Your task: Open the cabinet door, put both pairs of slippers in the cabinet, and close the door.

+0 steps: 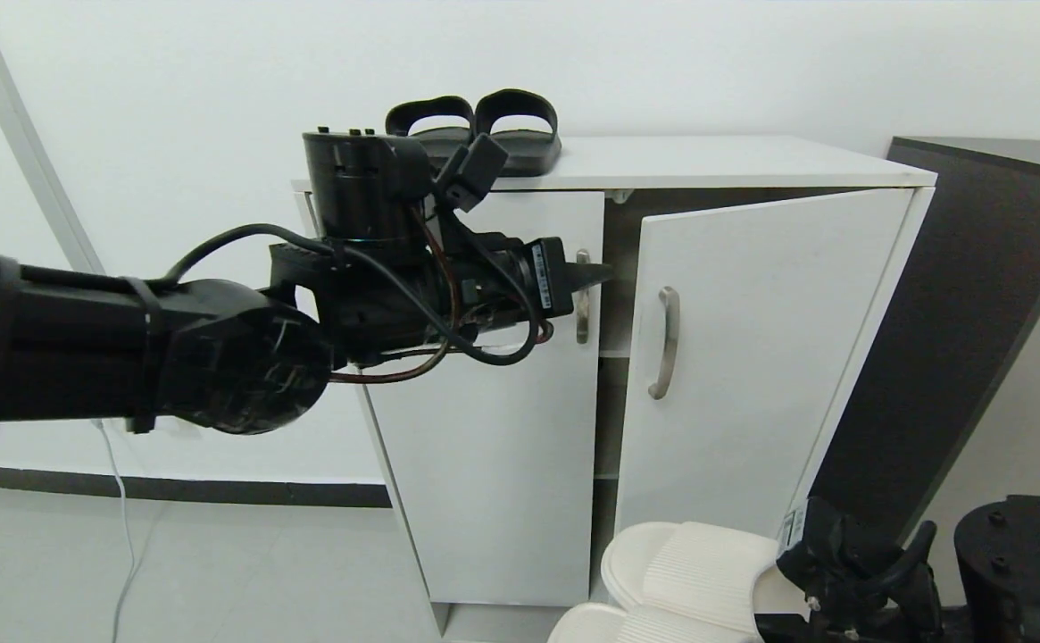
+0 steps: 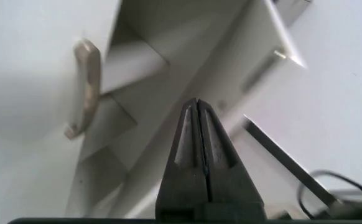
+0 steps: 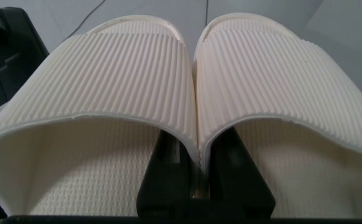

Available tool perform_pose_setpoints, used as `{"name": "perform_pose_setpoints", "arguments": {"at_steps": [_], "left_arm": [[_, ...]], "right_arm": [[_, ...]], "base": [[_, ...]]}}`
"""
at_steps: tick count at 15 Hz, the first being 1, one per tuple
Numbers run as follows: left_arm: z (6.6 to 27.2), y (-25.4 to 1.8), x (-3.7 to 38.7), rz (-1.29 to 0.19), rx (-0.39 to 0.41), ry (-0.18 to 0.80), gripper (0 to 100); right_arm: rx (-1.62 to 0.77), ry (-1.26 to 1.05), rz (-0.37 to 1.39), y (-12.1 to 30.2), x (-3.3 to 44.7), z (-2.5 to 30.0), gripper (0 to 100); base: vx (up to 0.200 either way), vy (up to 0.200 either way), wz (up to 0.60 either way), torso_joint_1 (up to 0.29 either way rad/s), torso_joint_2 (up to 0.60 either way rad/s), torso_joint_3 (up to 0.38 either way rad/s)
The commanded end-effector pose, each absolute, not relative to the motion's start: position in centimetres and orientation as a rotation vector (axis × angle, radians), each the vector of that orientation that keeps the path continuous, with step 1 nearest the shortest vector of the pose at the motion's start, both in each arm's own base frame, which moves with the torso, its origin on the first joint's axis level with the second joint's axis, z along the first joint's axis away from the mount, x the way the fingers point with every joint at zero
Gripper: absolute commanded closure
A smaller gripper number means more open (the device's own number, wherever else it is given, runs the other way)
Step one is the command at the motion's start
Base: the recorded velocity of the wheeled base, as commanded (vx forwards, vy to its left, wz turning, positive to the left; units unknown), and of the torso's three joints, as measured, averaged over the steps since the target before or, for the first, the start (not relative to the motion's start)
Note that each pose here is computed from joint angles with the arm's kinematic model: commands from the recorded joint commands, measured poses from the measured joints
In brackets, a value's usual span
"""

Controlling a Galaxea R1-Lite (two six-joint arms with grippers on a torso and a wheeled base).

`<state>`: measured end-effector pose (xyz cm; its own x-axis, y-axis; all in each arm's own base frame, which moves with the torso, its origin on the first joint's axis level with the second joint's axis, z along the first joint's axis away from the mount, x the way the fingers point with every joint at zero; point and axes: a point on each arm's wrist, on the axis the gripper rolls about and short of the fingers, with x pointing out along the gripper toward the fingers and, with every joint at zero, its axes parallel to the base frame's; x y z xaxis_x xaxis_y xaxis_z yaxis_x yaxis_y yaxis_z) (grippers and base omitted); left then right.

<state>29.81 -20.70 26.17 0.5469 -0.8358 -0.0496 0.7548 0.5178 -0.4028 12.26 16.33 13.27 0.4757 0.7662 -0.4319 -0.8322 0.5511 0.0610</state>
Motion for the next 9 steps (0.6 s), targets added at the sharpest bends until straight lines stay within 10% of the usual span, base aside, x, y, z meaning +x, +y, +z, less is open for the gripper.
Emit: {"name": "perform_pose_setpoints", "arguments": {"at_steps": [1, 4, 9], "left_arm": [[24.6, -22.2, 32.0, -0.928, -0.356, 0.272, 100], [24.2, -23.5, 32.9, -0.902, -0.389, 0.276, 100], [24.0, -25.7, 31.9, -0.928, -0.428, 0.267, 100]], "right_arm": [[-0.168, 0.442, 0.986, 16.3, 12.2, 13.2, 100], [-0.171, 0.45, 0.985, 16.4, 12.2, 13.1, 100], [-0.177, 0.461, 0.986, 16.5, 12.3, 12.8, 100]], "base": [[0.0, 0.0, 0.0, 0.0, 0.0, 0.0], [0.0, 0.0, 0.0, 0.0, 0.0, 0.0], [-0.2, 0.0, 0.0, 0.002, 0.0, 0.001]]}}
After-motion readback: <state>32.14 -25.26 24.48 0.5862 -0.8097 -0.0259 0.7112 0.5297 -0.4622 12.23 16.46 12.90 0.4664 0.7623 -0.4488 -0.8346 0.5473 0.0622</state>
